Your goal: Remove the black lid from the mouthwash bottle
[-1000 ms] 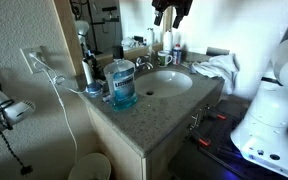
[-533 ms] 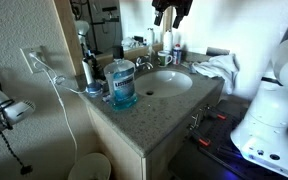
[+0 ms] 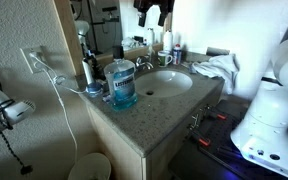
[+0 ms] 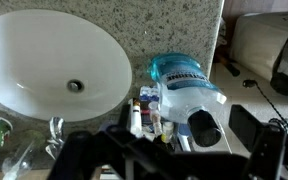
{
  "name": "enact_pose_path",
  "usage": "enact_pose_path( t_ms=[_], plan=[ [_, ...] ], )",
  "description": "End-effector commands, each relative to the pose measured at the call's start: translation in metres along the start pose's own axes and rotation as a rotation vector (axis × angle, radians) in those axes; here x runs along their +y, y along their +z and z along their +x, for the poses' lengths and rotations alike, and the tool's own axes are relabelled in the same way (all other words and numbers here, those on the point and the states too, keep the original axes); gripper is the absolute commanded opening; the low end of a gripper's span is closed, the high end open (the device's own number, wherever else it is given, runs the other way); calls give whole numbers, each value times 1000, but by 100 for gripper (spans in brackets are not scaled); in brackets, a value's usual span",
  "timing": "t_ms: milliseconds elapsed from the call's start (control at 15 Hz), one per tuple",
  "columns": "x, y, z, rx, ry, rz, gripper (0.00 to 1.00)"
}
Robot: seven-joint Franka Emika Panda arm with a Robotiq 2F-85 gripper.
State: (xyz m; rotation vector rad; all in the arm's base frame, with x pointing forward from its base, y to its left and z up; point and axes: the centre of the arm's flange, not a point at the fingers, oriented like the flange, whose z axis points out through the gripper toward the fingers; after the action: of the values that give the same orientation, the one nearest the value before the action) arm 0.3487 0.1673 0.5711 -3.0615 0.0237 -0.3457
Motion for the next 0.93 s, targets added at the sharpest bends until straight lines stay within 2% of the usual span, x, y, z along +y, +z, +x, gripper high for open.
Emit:
enact_pose_path(
  t_ms=[0,133,467,867],
  plan=[
    [-34,3,51,-18,-43,-67,100],
    [-47,13,68,-19,-87,-92,100],
    [-69,44,102,-59,-149,-95,100],
    [-82,77,115,-117,-168,-91,100]
  ],
)
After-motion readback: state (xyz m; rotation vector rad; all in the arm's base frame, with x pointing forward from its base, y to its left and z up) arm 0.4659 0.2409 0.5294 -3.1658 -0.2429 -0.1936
